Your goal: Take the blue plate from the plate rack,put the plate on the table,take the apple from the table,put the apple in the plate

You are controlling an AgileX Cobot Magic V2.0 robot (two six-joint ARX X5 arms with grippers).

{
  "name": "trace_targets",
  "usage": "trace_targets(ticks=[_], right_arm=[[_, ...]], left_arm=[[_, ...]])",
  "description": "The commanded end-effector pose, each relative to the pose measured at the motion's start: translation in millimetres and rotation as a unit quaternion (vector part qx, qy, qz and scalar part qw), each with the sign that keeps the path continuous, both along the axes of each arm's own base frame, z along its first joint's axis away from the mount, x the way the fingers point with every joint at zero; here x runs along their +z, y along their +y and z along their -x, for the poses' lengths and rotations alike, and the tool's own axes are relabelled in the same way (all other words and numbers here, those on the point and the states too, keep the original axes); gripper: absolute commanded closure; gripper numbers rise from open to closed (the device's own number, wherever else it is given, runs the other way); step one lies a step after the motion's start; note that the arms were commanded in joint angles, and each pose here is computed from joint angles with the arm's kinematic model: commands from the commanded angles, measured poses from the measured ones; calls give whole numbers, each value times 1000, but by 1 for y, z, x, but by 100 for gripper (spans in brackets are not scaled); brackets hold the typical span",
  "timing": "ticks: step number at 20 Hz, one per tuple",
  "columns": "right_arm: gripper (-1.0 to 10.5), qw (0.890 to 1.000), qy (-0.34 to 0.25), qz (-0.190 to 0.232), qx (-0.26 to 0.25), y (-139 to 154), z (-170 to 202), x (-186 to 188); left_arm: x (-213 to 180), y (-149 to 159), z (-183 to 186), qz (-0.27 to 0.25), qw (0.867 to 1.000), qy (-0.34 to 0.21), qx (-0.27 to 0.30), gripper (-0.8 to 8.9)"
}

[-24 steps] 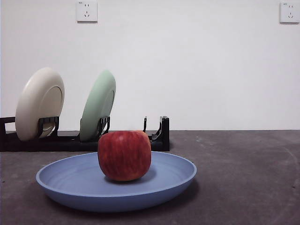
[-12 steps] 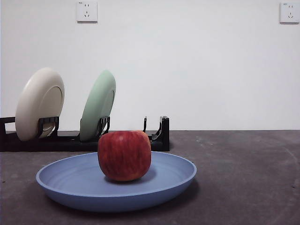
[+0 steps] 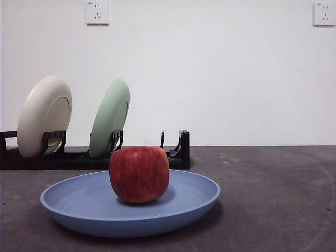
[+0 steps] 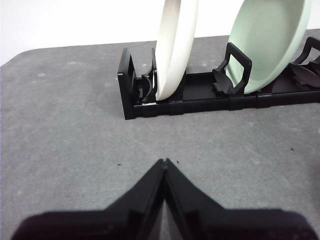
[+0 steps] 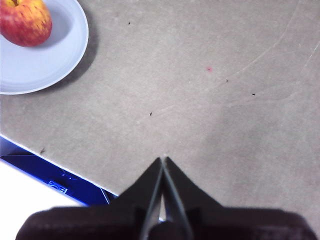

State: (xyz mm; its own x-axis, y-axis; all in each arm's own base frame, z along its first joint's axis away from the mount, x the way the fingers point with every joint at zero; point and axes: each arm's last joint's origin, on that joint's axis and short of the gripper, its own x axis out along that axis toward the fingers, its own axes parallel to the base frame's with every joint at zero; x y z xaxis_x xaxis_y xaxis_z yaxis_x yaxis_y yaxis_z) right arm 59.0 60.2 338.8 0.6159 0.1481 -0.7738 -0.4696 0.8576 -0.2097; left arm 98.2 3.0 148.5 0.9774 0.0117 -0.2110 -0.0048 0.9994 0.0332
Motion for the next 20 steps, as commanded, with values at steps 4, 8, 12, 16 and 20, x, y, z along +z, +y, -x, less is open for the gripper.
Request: trace_targets(ticks=[4, 8, 12, 16, 20], right_arm=[[946, 1000, 3, 2, -4, -1, 1, 0], [946, 998, -53, 23, -28, -12, 1, 5], [946, 956, -215, -102, -173, -30, -8, 20], [946, 916, -310, -115, -227, -45, -17, 7], [946, 918, -338, -131, -161, -52, -24, -36]], left_arm=[[-3, 0, 0, 5, 1000, 3, 2, 817], [-3, 0, 0, 5, 1000, 3, 2, 817], [-3, 0, 0, 5, 1000, 4, 2, 817], [-3, 0, -1, 5, 1000, 5, 2, 817], [-3, 0, -1, 6, 1000, 5, 2, 817]])
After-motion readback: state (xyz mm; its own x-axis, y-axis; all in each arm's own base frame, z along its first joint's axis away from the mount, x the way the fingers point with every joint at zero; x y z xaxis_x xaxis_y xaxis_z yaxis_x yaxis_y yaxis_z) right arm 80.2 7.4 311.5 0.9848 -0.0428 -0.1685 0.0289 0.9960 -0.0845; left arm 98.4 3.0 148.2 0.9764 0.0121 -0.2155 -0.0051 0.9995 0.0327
